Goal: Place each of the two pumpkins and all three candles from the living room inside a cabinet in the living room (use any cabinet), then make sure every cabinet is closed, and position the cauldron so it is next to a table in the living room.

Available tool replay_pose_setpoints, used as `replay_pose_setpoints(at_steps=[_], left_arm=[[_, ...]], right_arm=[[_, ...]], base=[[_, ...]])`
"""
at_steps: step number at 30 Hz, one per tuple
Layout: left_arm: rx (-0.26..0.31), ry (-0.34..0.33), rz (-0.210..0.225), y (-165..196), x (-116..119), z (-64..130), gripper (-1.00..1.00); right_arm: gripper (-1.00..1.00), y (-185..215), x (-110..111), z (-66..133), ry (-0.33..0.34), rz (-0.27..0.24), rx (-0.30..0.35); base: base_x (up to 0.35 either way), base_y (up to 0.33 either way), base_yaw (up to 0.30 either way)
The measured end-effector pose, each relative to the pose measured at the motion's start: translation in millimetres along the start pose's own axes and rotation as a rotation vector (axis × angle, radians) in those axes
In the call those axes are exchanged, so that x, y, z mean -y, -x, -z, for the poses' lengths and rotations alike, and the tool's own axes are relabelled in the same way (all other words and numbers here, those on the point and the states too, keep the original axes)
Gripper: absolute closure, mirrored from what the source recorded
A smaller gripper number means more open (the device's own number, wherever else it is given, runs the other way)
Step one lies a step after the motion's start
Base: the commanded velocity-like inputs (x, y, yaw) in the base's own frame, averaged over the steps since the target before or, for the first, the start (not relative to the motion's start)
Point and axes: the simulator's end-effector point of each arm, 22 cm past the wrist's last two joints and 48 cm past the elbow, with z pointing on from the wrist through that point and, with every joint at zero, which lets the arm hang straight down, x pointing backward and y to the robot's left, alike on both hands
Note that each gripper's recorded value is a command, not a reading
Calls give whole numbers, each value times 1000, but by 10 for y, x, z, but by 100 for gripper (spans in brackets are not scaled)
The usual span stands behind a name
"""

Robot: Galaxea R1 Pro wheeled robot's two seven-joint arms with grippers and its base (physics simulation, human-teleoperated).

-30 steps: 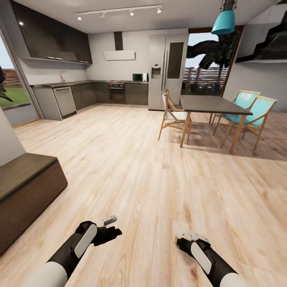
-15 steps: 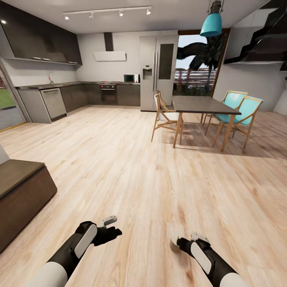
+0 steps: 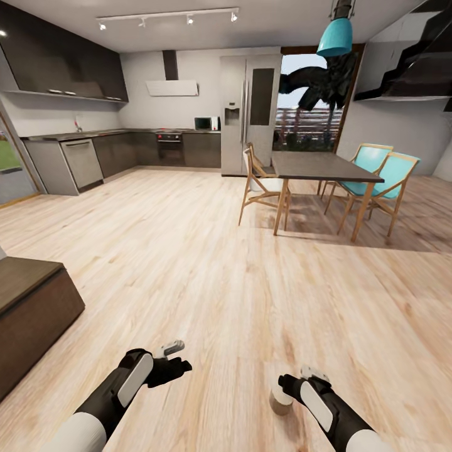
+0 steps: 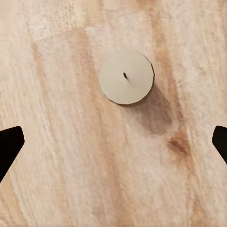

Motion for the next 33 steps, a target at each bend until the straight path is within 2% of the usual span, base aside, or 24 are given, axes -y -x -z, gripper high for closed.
replay_pose_setpoints(at_steps=[3, 5, 7, 10, 13, 18, 27, 33], left_arm=[[1, 0, 0, 2, -1, 0, -100], [1, 1, -1, 3, -2, 1, -100], [1, 1, -1, 2, -1, 1, -100], [2, 0, -1, 5, 0, 1, -100], [2, 0, -1, 7, 1, 2, -100], [1, 1, -1, 5, -2, 3, -100], [1, 1, -1, 6, -1, 2, -100], [1, -1, 0, 5, 5, 2, -100]], right_arm=[[-100, 0, 30, -2, -13, 12, 2], [-100, 6, 78, -5, -36, 50, 10], [-100, 30, 130, -5, -63, 108, 24], [-100, 47, 216, 0, -107, 144, 34], [-100, 66, 309, 12, -152, 153, 39], [-100, 74, 352, 20, -173, 161, 43], [-100, 83, 353, 21, -175, 162, 45], [-100, 114, 278, 22, -144, 162, 52]], base=[[69, -14, 0], [159, -104, 0], [191, -147, 0], [75, -58, 0], [18, -14, 0], [70, 40, 0], [90, 121, 0], [48, 28, 0]])
